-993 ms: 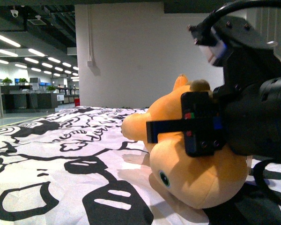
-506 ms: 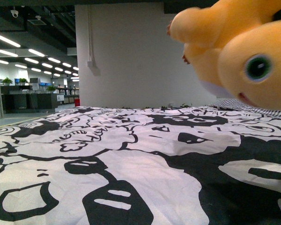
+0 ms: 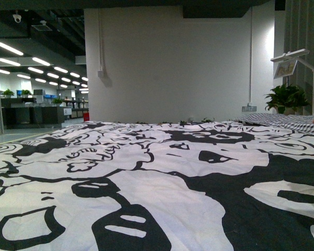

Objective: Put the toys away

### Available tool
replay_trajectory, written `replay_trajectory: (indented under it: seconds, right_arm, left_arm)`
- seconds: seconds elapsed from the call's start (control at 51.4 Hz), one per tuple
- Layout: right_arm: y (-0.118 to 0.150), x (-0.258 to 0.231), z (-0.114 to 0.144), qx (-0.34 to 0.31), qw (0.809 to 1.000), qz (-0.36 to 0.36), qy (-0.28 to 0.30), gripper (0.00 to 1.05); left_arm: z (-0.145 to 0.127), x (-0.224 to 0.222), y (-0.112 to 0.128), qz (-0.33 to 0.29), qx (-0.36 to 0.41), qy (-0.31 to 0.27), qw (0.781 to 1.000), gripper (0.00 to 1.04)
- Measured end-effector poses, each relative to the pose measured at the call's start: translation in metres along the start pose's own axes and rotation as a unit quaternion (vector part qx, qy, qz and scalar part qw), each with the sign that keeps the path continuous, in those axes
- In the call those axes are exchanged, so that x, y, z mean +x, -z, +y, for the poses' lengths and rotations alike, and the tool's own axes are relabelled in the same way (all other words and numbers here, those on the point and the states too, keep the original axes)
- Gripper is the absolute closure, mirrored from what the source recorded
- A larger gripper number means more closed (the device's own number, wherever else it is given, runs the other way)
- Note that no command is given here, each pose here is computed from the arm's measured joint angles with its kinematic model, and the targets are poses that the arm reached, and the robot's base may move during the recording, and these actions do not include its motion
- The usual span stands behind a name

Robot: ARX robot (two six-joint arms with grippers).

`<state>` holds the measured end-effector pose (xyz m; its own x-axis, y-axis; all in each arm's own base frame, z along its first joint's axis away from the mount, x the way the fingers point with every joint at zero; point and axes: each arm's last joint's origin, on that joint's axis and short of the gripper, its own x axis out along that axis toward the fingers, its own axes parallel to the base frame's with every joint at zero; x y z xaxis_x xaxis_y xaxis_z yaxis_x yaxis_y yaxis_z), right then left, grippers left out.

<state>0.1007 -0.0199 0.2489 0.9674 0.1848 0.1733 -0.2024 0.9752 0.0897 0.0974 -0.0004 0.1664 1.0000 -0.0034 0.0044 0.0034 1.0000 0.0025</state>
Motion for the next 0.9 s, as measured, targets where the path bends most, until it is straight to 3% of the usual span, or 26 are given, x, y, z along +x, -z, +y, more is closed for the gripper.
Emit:
replay_trajectory:
  seconds: [0.37,0.895]
  right_arm:
    - [0.048,-0.005,0.018,-0.044,0.999,-0.023,-0.001,0.97]
    - [0.063,-0.011,0.019,-0.049,0.999,-0.014,0.007,0.97]
  left_arm:
    - [0.0,0.0,0.0,0.0,0.0,0.0,1.0,0.06]
    - [0.0,0.0,0.0,0.0,0.0,0.0,1.0,0.06]
